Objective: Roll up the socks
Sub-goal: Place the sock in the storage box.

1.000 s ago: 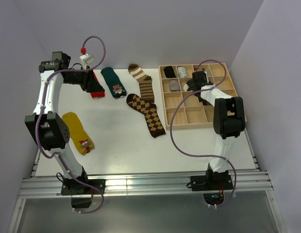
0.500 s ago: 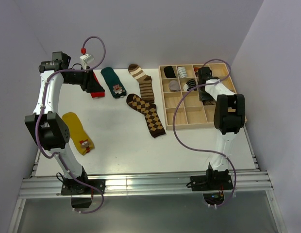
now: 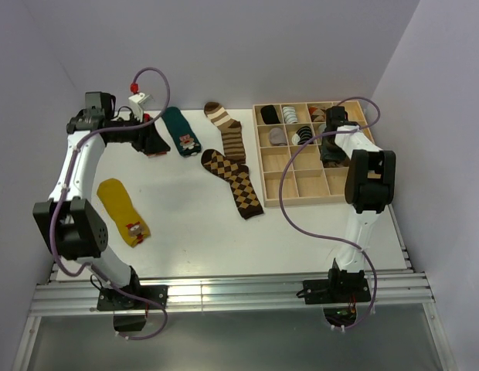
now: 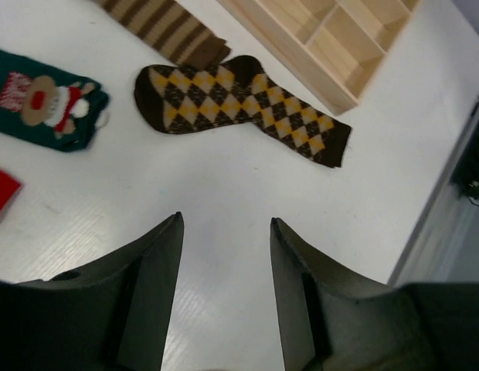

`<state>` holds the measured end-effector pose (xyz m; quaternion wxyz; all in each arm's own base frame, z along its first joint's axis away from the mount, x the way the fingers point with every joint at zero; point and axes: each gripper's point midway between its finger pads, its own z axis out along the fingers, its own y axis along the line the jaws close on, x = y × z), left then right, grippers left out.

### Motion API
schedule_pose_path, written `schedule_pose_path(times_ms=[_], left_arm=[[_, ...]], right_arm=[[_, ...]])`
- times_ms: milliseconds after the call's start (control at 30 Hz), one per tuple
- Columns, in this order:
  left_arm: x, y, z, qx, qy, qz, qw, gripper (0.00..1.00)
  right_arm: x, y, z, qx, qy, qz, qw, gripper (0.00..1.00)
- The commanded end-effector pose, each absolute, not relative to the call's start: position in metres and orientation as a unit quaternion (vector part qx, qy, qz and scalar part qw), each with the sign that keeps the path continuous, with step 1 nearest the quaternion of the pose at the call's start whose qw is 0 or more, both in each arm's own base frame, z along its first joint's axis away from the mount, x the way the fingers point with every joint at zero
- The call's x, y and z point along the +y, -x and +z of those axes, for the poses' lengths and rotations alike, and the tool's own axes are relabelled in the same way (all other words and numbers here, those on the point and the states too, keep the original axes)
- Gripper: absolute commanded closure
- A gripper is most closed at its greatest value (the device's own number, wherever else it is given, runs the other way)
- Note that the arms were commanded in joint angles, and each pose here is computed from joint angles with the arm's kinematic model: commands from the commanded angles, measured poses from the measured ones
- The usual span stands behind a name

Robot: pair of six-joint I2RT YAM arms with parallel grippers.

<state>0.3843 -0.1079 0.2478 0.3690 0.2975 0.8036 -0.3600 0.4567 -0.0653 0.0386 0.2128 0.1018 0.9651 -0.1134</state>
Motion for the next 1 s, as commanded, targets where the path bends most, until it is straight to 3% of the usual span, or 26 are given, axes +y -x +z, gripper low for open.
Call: schedule_pose_path(times_ms=[0, 267, 600, 633, 700, 767, 967], left_arm=[[-0.1, -0.407, 0.306, 0.777, -0.272, -0.28, 0.493, 0.44], [-0.092, -0.41, 0.326, 0.783, -0.212, -0.22, 0.542, 0.41], [-0.056, -0.402, 0.356, 0.784, -0.126, -0.124, 0.595, 0.36], [-0.055, -0.4, 0.357, 0.785, -0.121, -0.122, 0.595, 0.34], [-0.05, -0.396, 0.36, 0.784, -0.105, -0.113, 0.601, 0.13], [-0.048, -0.39, 0.359, 0.781, -0.104, -0.109, 0.606, 0.01], [-0.055, -0.375, 0.335, 0.785, -0.138, -0.129, 0.59, 0.0]], right_arm=[[-0.061, -0.443, 0.053, 0.966, -0.124, -0.099, 0.202, 0.54], [-0.062, -0.445, 0.073, 0.96, -0.136, -0.094, 0.227, 0.36], [-0.069, -0.449, 0.123, 0.933, -0.17, -0.101, 0.301, 0.32], [-0.069, -0.449, 0.127, 0.93, -0.173, -0.099, 0.308, 0.31], [-0.069, -0.447, 0.142, 0.923, -0.176, -0.098, 0.328, 0.31], [-0.067, -0.444, 0.159, 0.915, -0.181, -0.091, 0.35, 0.31], [-0.054, -0.431, 0.191, 0.898, -0.186, -0.057, 0.394, 0.31]])
